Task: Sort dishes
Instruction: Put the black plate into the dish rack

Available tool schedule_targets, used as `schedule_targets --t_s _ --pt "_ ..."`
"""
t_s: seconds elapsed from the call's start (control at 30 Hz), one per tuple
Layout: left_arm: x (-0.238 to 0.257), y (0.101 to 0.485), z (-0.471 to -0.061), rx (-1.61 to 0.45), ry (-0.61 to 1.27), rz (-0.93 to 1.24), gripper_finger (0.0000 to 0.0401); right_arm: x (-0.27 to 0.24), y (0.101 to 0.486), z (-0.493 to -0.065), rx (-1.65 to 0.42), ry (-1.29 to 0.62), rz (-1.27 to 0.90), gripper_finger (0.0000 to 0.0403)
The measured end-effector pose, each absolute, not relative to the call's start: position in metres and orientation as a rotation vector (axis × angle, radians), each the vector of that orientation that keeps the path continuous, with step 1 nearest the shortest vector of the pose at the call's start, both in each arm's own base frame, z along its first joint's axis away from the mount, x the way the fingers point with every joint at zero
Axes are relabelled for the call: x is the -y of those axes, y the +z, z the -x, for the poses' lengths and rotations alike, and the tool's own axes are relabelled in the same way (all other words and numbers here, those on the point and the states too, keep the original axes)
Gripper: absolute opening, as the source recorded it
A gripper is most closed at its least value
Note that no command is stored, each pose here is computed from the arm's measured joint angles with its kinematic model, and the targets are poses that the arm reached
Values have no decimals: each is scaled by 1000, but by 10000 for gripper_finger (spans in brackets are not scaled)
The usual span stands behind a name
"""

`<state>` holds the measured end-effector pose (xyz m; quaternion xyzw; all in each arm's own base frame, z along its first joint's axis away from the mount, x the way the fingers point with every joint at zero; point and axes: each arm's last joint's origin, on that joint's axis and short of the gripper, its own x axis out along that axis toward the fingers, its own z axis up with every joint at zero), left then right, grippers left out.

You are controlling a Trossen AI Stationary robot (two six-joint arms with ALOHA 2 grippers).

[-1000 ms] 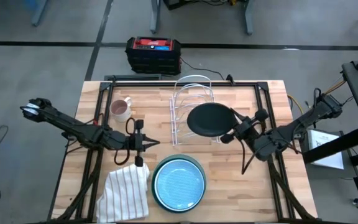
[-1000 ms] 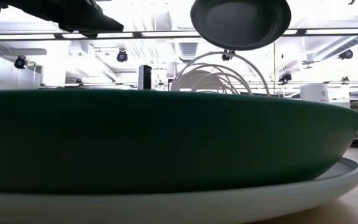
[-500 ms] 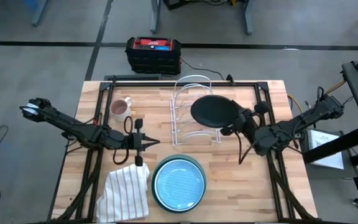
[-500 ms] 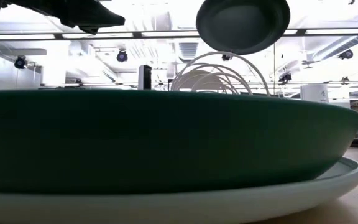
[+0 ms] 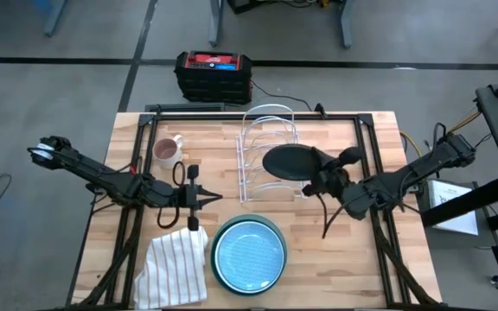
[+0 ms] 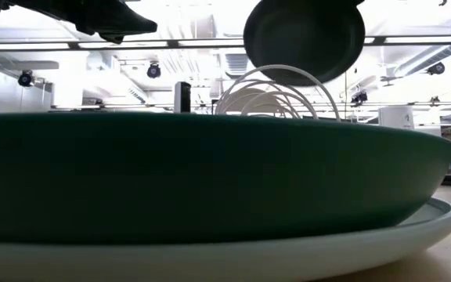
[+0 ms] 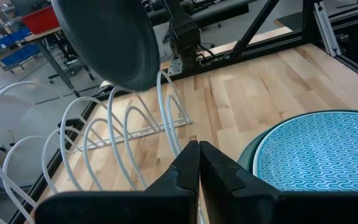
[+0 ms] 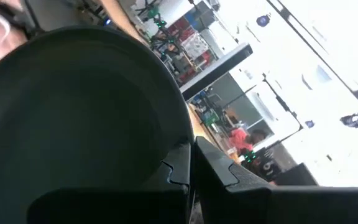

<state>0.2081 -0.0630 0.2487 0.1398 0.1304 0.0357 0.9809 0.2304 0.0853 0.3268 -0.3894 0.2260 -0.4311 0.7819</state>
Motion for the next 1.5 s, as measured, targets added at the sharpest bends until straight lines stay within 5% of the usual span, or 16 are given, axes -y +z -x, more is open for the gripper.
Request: schedule_targets --t_s 0.73,1.5 --pt "63 249 -208 -262 69 -279 0 -100 274 -271 -641 -851 1069 0" --pt "63 245 -207 -283 70 -263 0 -83 270 -282 -590 -763 932 0"
